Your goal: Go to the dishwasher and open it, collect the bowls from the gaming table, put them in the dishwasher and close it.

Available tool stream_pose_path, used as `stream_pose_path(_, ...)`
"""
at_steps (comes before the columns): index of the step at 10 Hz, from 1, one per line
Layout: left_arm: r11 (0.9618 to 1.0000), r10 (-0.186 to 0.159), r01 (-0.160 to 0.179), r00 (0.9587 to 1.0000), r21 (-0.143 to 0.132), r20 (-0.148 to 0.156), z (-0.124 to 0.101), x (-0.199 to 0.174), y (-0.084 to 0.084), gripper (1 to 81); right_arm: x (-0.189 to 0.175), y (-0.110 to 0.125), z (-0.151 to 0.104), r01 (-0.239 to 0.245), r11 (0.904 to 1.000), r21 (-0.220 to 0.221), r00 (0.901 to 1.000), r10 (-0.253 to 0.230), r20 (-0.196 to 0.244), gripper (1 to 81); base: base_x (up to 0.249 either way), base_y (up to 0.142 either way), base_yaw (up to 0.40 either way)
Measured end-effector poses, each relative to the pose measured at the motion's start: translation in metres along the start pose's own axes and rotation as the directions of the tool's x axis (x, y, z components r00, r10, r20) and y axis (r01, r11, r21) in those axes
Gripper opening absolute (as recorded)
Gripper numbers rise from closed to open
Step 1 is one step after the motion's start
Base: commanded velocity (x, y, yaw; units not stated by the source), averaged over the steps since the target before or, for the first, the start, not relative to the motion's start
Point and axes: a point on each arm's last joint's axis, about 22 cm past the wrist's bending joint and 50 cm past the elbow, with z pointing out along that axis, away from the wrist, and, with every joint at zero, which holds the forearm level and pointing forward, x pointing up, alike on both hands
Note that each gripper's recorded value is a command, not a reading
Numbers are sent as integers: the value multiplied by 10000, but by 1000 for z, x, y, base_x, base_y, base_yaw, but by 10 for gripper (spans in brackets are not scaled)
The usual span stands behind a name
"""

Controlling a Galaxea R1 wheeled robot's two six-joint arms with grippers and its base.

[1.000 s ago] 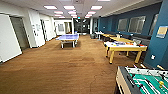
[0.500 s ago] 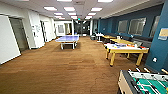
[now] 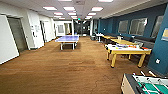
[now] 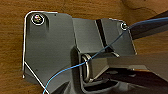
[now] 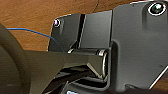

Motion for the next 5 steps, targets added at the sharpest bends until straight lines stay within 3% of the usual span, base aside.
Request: stream_pose_path(5,10000,3,-3,10000,-16,-18,1,1,2,811,1,0,0,0,10000,2,10000,0,-37,811,196,0,0)
